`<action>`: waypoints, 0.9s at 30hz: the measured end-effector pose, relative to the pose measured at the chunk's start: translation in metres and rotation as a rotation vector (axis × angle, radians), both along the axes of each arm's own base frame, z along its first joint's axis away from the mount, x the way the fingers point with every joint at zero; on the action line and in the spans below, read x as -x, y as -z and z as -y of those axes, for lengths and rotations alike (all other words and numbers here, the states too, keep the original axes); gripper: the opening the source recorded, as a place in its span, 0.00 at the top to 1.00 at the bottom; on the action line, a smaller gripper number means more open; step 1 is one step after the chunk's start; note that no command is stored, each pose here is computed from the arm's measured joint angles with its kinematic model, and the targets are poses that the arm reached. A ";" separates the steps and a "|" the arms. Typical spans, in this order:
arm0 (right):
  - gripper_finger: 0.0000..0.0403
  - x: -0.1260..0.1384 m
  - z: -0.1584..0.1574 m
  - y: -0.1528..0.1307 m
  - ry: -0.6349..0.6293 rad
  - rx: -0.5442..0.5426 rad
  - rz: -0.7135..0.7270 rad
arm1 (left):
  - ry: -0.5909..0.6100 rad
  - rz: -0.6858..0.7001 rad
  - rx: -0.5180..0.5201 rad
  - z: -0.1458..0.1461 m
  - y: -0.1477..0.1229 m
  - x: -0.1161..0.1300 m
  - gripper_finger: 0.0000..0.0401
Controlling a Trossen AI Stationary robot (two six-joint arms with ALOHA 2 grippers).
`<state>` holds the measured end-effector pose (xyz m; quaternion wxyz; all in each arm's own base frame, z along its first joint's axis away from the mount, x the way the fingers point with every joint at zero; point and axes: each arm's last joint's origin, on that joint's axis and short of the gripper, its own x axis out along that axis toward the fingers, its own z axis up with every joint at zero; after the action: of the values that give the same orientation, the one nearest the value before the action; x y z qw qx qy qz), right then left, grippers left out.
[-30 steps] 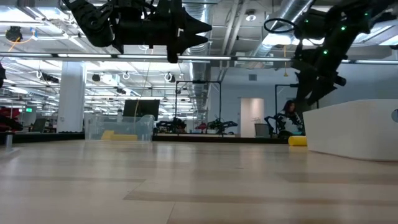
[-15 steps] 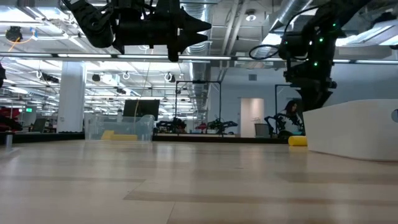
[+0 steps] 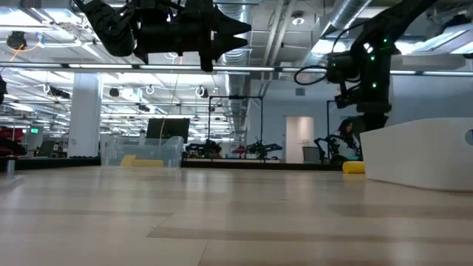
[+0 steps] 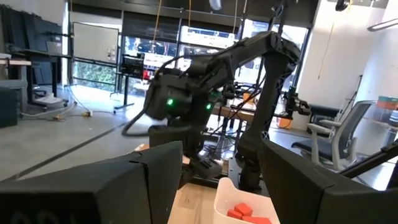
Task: Sort & place blocks by color
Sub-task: Put the yellow block into the transparent bin
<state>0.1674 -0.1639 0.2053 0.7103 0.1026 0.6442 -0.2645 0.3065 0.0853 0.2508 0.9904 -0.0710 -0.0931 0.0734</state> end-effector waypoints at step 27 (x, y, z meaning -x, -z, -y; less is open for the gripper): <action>0.29 0.004 0.026 0.011 -0.004 0.070 -0.026 | 0.005 0.021 -0.009 0.000 -0.002 0.000 0.50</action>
<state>0.1631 -0.1898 0.1945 0.7055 0.0731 0.6440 -0.2866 0.3061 0.0850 0.2530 0.9899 -0.0677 -0.1035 0.0697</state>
